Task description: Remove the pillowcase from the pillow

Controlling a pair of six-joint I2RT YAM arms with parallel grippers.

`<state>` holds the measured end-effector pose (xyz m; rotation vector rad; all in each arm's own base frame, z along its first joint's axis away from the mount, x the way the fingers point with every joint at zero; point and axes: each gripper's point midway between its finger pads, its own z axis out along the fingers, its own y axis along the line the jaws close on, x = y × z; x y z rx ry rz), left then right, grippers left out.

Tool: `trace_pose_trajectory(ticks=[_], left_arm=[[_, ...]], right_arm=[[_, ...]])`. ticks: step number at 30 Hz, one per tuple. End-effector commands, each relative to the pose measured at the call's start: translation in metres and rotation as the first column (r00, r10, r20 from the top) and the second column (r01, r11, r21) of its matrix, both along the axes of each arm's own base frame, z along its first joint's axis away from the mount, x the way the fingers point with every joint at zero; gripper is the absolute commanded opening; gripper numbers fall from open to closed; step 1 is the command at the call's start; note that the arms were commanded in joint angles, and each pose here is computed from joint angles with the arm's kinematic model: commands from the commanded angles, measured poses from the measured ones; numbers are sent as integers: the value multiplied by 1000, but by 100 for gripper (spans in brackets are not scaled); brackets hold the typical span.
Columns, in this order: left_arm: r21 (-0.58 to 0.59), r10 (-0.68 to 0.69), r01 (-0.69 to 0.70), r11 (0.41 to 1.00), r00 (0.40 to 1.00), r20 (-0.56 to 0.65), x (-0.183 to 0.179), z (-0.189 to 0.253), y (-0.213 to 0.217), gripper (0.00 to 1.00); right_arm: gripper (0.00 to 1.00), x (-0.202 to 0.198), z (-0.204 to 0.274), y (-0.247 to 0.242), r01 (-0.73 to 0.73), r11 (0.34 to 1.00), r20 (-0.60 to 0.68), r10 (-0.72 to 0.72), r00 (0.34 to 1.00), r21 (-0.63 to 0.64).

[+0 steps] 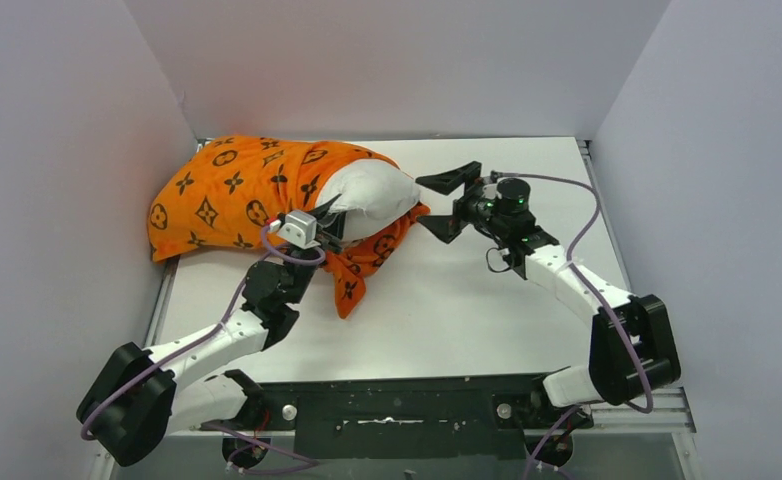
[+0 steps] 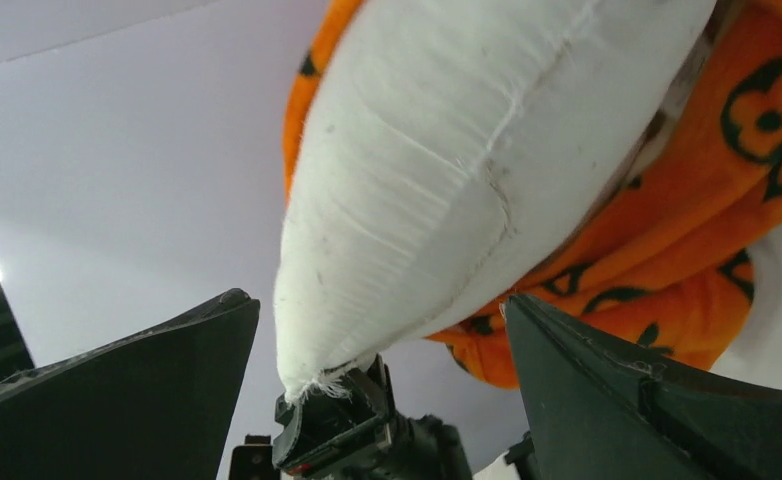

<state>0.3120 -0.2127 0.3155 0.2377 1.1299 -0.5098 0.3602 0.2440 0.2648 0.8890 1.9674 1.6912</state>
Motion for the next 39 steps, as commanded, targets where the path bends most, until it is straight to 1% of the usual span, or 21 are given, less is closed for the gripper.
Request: trace_pose_trajectory(ticks=[1, 4, 11, 18, 19, 20, 21, 22, 23, 24, 25, 26, 27, 30, 32, 33, 35, 36, 37, 38, 39], left_arm=[[-151, -12, 49, 987, 971, 238, -23, 70, 12, 0], [-137, -34, 69, 988, 969, 243, -25, 69, 8, 0], [-130, -57, 90, 987, 969, 240, -29, 61, 6, 0], [-108, -179, 211, 971, 951, 251, -44, 54, -9, 0], [-104, -199, 230, 968, 948, 248, -46, 52, -11, 0], [-105, -219, 249, 963, 946, 240, -48, 50, -11, 0], [-101, -241, 271, 957, 942, 234, -51, 47, -12, 0], [-100, -269, 297, 950, 937, 224, -52, 45, -12, 0], [-100, -285, 310, 945, 935, 209, -52, 43, -10, 0], [-101, -290, 311, 945, 940, 182, -49, 41, -7, 10], [-112, -285, 303, 947, 947, 147, -44, 39, -2, 46], [-132, -272, 285, 949, 956, 110, -39, 39, 4, 77], [-153, -248, 256, 954, 966, 72, -32, 40, 13, 90], [-174, -193, 192, 966, 981, 9, -23, 55, 30, 93], [-187, -160, 156, 970, 987, -3, -21, 63, 39, 93], [-191, -143, 140, 972, 990, -4, -20, 67, 43, 93], [-190, -107, 98, 977, 994, -39, -10, 66, 48, 93], [-185, -101, 89, 979, 993, -57, -5, 66, 49, 93], [-171, -111, 96, 981, 990, -84, 2, 61, 45, 94], [-155, -142, 125, 980, 984, -103, 6, 58, 38, 94], [-133, -189, 172, 976, 973, -128, 10, 51, 26, 90]], right_arm=[[100, -26, 39, 41, -146, 965, 1, 149, 989, 217], [100, -22, 37, 62, -172, 947, -1, 179, 984, 272], [100, 3, 15, 85, -141, 945, -73, 169, 983, 296], [100, 29, 8, 103, -141, 949, -71, 167, 983, 282], [96, 33, 8, 106, -146, 953, -54, 166, 985, 266], [85, 38, 12, 108, -154, 955, -23, 166, 986, 254], [67, 40, 15, 111, -172, 952, 14, 174, 985, 252], [39, 41, 21, 113, -200, 947, 71, 188, 980, 250], [8, 41, 26, 114, -240, 939, 130, 214, 968, 244], [0, 40, 29, 114, -287, 929, 181, 249, 951, 234], [0, 37, 30, 111, -329, 918, 226, 280, 933, 221], [0, 34, 30, 106, -354, 910, 267, 294, 918, 215], [0, 30, 27, 97, -365, 907, 299, 296, 907, 209], [0, 18, 11, 61, -353, 924, 356, 284, 890, 146], [0, 12, -13, 40, -337, 941, 344, 310, 886, 19], [0, 9, -34, 30, -326, 943, 281, 331, 901, -68], [0, 3, -69, 12, -298, 894, 235, 385, 893, -333], [0, 0, -79, 4, -282, 849, 202, 402, 893, -446], [0, -4, -86, -4, -271, 799, 165, 414, 895, -536], [0, -6, -82, -10, -248, 764, 168, 420, 892, -596], [0, -9, -84, -15, -243, 741, 158, 426, 891, -627]])
